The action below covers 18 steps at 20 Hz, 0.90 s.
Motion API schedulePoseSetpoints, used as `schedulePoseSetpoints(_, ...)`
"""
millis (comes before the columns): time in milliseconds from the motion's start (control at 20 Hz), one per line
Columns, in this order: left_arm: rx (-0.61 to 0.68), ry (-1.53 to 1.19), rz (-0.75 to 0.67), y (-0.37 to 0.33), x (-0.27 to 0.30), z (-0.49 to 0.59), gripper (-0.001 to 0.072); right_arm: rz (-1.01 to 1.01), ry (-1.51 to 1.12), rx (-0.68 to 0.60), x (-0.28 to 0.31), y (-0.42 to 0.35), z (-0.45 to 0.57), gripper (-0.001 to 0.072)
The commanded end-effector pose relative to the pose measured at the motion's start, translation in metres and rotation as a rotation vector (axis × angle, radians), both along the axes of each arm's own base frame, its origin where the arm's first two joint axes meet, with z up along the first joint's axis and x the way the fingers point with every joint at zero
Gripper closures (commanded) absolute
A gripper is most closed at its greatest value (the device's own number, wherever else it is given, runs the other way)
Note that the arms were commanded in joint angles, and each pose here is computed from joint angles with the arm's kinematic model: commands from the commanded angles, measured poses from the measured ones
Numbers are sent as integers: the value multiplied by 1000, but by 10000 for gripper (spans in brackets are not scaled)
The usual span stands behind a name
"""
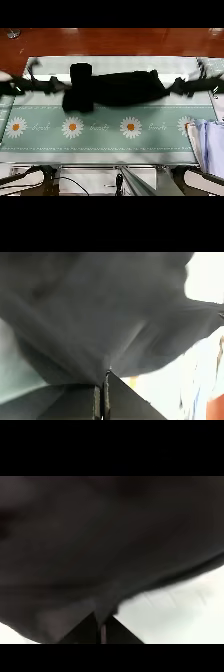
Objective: Fold the shirts.
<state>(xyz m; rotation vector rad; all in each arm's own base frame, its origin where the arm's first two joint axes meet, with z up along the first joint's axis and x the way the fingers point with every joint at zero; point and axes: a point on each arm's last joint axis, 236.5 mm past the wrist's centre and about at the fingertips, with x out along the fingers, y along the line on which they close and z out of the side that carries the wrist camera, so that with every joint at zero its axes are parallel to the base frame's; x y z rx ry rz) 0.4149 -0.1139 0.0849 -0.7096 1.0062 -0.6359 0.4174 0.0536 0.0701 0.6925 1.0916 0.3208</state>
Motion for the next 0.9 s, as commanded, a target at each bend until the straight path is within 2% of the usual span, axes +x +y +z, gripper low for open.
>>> schedulePoseSetpoints(0, 63, -429, 9, 3, 21, 185, 685, 35, -375, -80, 29, 0, 183, 690)
schedulePoseSetpoints(150, 225, -740, 87, 15, -10, 319, 685, 78, -712, -183, -12, 13, 331, 689)
schedulePoseSetpoints(300, 427, -942, 202, 33, -73, 398, 685, 55, -921, -293, -84, 22, 403, 690)
schedulePoseSetpoints(550, 626, -1103, 335, 46, -190, 440, 685, -128, -1044, -544, -204, 0, 436, 689)
schedulePoseSetpoints(700, 690, -1172, 405, 49, -251, 446, 685, -199, -1031, -608, -254, -8, 427, 690)
schedulePoseSetpoints(850, 683, -1176, 394, 43, -274, 433, 685, -190, -970, -632, -282, -6, 407, 689)
